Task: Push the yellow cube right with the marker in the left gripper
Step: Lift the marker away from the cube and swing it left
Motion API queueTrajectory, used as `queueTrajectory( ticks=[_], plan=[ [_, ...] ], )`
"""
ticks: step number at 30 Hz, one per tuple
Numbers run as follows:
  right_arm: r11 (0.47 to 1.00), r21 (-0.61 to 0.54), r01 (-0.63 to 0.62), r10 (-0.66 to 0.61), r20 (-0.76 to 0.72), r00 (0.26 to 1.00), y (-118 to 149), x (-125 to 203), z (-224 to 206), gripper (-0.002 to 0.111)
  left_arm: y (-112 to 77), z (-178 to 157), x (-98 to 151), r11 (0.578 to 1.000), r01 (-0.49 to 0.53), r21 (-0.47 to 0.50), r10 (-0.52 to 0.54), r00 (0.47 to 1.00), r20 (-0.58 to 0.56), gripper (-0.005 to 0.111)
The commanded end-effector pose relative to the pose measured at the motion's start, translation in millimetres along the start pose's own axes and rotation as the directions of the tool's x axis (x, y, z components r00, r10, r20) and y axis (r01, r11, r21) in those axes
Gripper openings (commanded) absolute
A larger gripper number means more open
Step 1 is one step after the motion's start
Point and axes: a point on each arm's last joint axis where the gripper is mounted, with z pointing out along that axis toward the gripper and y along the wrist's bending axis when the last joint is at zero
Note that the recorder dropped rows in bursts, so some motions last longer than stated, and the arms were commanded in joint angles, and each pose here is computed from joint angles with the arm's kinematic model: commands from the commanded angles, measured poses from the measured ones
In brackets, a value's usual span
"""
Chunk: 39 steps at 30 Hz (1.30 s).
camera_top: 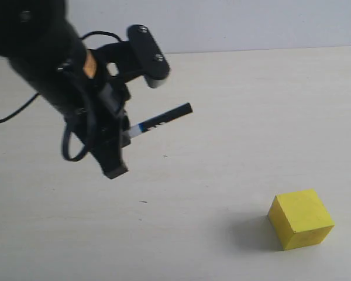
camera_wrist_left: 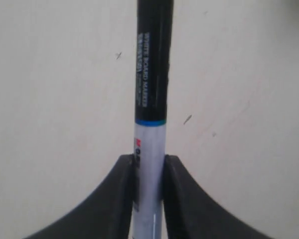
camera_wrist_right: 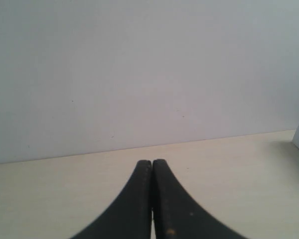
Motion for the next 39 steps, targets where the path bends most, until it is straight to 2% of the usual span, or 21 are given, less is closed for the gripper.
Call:
queueTrajectory(
  ticks=[1,6,11,16,24,27,31,37,39],
  plan=[
    [1.0,0.007,0.011,-0.012,0.005,1.0,-0.5,0.9,-0.4,0.0,-8.5,-20.2,41.8,0.995,0.079,-0.06,-0.071,0.99,0.124,0.0],
    [1.0,0.007,0.011,-0.012,0.005,1.0,-0.5,0.9,-0.4,0.0,-25.8,-34.1,79.5,0.988,0.12,-0.102,-0.089,0.961,0.262,0.0],
    [1.0,0.007,0.008,-0.009,0.005,1.0,-0.5,0.9,-0.4,0.0,-37.2,-50.5,106.0,0.976,0.179,-0.122,-0.126,0.927,0.352,0.0],
    [1.0,0.007,0.008,-0.009,0.005,1.0,-0.5,0.9,-0.4,0.0,-44.2,-67.8,120.0,0.954,0.278,-0.115,-0.178,0.829,0.531,0.0],
    [1.0,0.007,0.01,-0.01,0.005,1.0,-0.5,0.9,-0.4,0.0,-56.9,-61.4,139.2,0.933,0.353,-0.067,-0.211,0.689,0.694,0.0],
    [1.0,0.007,0.01,-0.01,0.005,1.0,-0.5,0.9,-0.4,0.0,-60.7,-54.1,144.3,0.932,0.358,-0.055,-0.212,0.661,0.72,0.0],
    [1.0,0.007,0.01,-0.01,0.005,1.0,-0.5,0.9,-0.4,0.0,-65.3,-41.9,151.7,0.932,0.359,-0.045,-0.227,0.676,0.701,0.0],
    [1.0,0.007,0.008,-0.009,0.005,1.0,-0.5,0.9,-0.4,0.0,-70.9,-29.6,158.8,0.93,0.368,-0.025,-0.229,0.627,0.744,0.0],
    [1.0,0.007,0.008,-0.009,0.005,1.0,-0.5,0.9,-0.4,0.0,-72.7,-25.8,161.5,0.93,0.367,-0.022,-0.23,0.626,0.746,0.0]
  ],
)
